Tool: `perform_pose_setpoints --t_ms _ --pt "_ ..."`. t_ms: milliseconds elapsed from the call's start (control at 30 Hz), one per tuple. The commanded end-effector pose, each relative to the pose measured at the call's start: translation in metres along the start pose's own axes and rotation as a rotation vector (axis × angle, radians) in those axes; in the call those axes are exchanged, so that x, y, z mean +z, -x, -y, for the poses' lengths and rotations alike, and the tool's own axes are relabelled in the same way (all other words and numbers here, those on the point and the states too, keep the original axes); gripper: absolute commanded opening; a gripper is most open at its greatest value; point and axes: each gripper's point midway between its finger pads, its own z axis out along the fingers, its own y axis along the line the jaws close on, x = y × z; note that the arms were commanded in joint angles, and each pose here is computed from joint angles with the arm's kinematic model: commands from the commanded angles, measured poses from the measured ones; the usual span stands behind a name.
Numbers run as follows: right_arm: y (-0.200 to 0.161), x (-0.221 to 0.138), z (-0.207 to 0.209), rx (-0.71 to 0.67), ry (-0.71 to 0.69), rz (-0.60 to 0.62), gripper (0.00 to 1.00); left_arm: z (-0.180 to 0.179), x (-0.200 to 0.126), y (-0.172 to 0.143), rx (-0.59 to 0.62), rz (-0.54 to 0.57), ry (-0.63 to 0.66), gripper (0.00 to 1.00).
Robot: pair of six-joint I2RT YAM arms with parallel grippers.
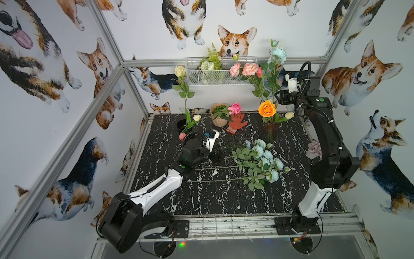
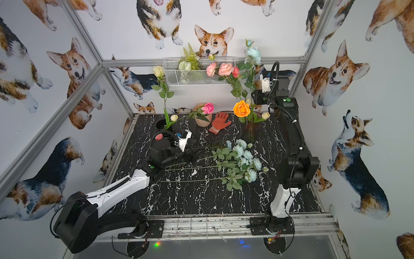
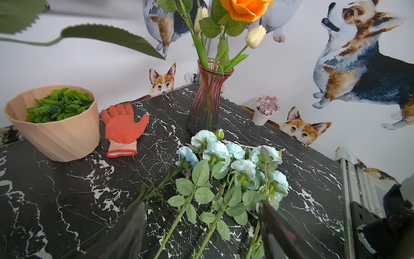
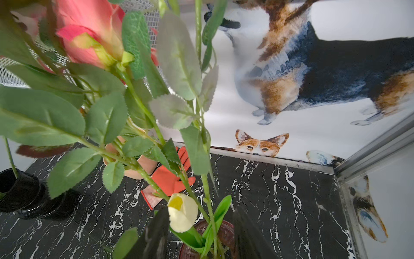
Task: Pick out blue flowers from the vase
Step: Pick up the flower from the vase.
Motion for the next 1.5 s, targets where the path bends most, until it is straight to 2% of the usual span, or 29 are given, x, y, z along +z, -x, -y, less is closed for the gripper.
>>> perform_pose_setpoints --t_ms 0,733,1100,1467 --pt "0.015 0.008 -0.001 0.000 0.022 0.061 0.49 0.003 -0.004 0.015 0.038 0.037 -0.004 0.79" --pt "0.010 0.069 0.018 0.082 0.018 0.141 0.47 0.000 -0.022 0.016 0.085 -0.019 0.047 0.78" --pt "0.020 0.051 0.010 0.078 0.033 0.185 0.21 0.000 -0.022 0.011 0.078 -0.028 0.045 0.77" --pt "0.040 0.004 -0.010 0.038 0.056 0.248 0.07 0.001 -0.027 0.005 0.066 -0.017 0.042 0.76"
